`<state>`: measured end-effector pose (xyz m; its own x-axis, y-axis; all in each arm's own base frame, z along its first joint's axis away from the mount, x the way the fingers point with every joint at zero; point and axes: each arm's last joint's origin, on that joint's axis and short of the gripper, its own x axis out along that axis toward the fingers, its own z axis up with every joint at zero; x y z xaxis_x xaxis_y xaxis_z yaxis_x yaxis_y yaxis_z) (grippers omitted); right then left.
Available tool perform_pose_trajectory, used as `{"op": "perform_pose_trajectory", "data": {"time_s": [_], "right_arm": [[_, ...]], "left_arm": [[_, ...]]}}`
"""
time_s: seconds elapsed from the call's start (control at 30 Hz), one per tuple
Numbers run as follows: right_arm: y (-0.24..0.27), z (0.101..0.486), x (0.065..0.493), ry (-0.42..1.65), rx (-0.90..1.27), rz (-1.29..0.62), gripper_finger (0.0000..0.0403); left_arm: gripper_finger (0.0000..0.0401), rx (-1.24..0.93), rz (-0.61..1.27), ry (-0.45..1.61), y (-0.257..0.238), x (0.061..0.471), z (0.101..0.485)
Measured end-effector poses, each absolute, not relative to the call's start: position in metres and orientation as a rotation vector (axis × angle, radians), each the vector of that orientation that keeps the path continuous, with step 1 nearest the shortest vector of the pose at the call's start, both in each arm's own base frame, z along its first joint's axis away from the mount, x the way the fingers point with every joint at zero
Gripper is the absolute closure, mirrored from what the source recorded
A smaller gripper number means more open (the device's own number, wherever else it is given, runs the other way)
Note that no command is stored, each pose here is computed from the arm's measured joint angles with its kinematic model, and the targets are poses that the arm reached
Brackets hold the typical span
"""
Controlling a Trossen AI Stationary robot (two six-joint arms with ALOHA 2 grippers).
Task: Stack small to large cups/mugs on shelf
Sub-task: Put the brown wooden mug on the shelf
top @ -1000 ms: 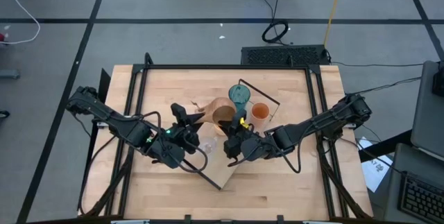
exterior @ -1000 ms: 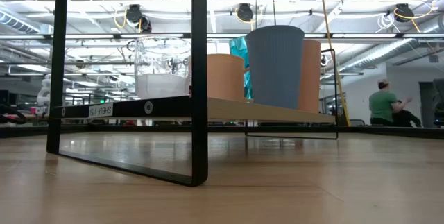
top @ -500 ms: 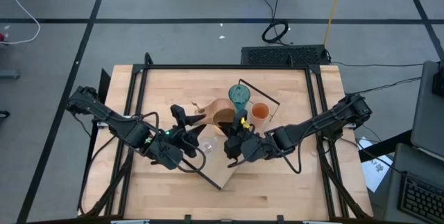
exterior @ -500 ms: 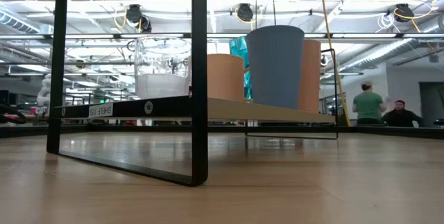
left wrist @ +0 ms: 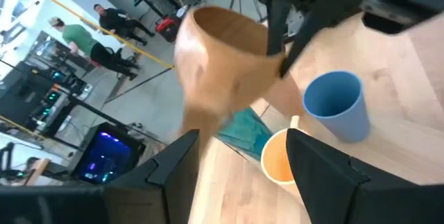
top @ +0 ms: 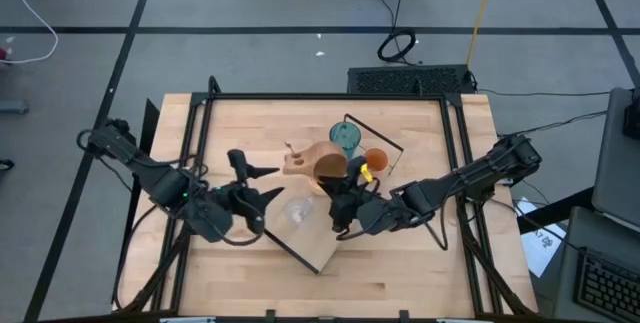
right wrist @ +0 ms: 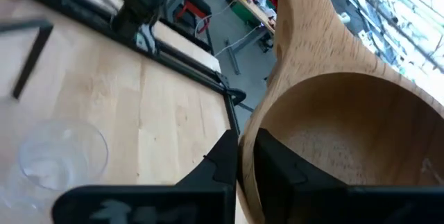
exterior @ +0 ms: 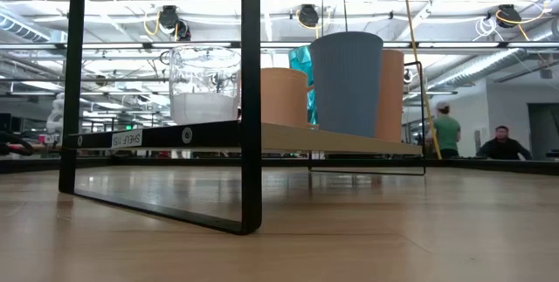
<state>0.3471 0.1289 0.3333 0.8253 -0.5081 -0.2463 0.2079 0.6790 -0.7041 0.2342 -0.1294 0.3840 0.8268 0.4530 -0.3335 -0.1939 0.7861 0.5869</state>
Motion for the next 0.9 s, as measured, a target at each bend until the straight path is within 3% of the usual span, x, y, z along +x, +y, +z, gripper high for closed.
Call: {"op": "perform_pose_trajectory", "data": {"time_s": [0.4,0.9], "right_arm": [[0.134,0.363,0.323,0.315,-0.443,-0.420,0.0384],[0.166,0.396,0.297,0.338,-0.150,-0.208,0.0384]], "left_arm": [[0.0223,0.448,0.415,0.518,-0.114,0.203,0.388],[0.0229,0.409,0.497,0.596,-0.108,0.195,0.337]]}}
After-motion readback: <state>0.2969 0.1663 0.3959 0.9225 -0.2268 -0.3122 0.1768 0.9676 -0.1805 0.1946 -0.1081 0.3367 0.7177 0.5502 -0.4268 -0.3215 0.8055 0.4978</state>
